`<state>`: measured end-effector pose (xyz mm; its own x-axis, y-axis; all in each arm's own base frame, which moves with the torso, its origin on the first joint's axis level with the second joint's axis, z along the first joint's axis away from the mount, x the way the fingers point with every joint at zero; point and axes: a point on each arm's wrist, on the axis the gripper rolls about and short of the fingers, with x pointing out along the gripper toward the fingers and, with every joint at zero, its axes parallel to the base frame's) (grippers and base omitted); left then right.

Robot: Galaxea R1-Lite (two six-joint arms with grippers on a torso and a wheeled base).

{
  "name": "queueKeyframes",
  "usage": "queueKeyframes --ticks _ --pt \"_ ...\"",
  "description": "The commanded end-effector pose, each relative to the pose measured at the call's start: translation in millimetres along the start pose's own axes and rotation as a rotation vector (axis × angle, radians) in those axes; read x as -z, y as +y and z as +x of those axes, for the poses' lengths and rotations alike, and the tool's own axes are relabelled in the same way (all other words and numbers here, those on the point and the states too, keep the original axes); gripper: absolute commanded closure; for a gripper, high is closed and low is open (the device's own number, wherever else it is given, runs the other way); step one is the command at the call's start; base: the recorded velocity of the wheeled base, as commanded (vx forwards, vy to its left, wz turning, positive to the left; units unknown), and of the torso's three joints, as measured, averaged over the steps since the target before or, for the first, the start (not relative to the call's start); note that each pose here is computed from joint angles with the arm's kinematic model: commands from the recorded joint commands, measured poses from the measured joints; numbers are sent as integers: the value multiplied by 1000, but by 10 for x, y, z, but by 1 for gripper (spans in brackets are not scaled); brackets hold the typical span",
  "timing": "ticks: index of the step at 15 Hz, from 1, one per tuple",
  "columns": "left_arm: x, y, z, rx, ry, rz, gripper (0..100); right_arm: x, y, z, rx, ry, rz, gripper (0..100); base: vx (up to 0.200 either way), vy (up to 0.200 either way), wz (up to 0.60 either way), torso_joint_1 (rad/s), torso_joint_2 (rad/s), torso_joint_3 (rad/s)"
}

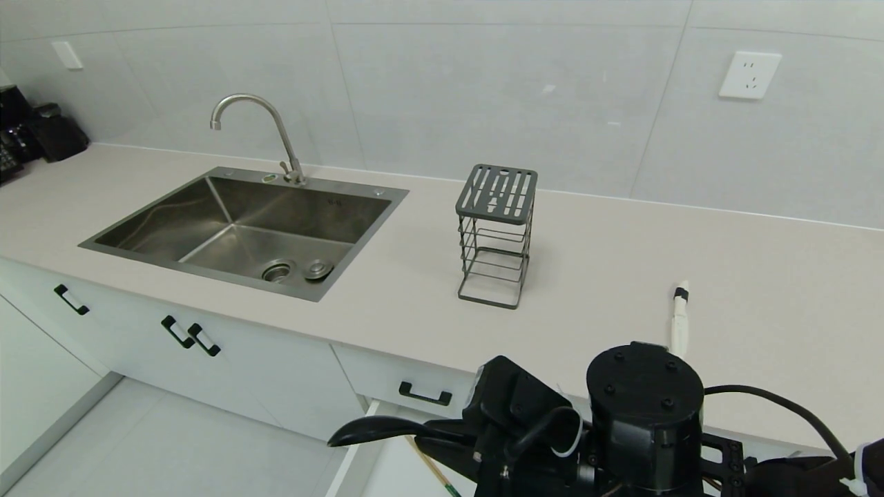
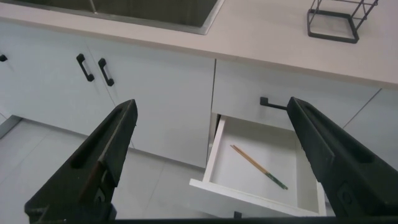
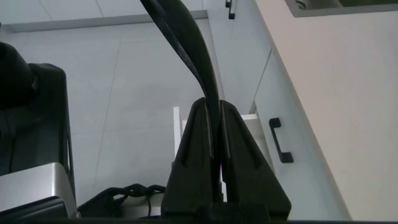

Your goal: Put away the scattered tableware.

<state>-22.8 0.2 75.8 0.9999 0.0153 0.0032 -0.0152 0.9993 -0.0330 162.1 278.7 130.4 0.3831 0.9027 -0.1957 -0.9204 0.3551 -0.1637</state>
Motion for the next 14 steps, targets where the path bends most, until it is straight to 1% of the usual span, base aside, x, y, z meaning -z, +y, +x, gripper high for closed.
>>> queueKeyframes --ticks 1,6,14 --pt "0 0 0 0 0 -1 0 -1 17 5 -5 0 6 100 0 0 0 -173 359 183" --pt "0 0 0 -2 0 -1 0 -6 21 3 -5 -2 10 100 0 0 0 -201 406 197" --pt "0 0 0 0 0 -1 0 -4 21 3 -5 0 10 100 0 0 0 -275 539 262"
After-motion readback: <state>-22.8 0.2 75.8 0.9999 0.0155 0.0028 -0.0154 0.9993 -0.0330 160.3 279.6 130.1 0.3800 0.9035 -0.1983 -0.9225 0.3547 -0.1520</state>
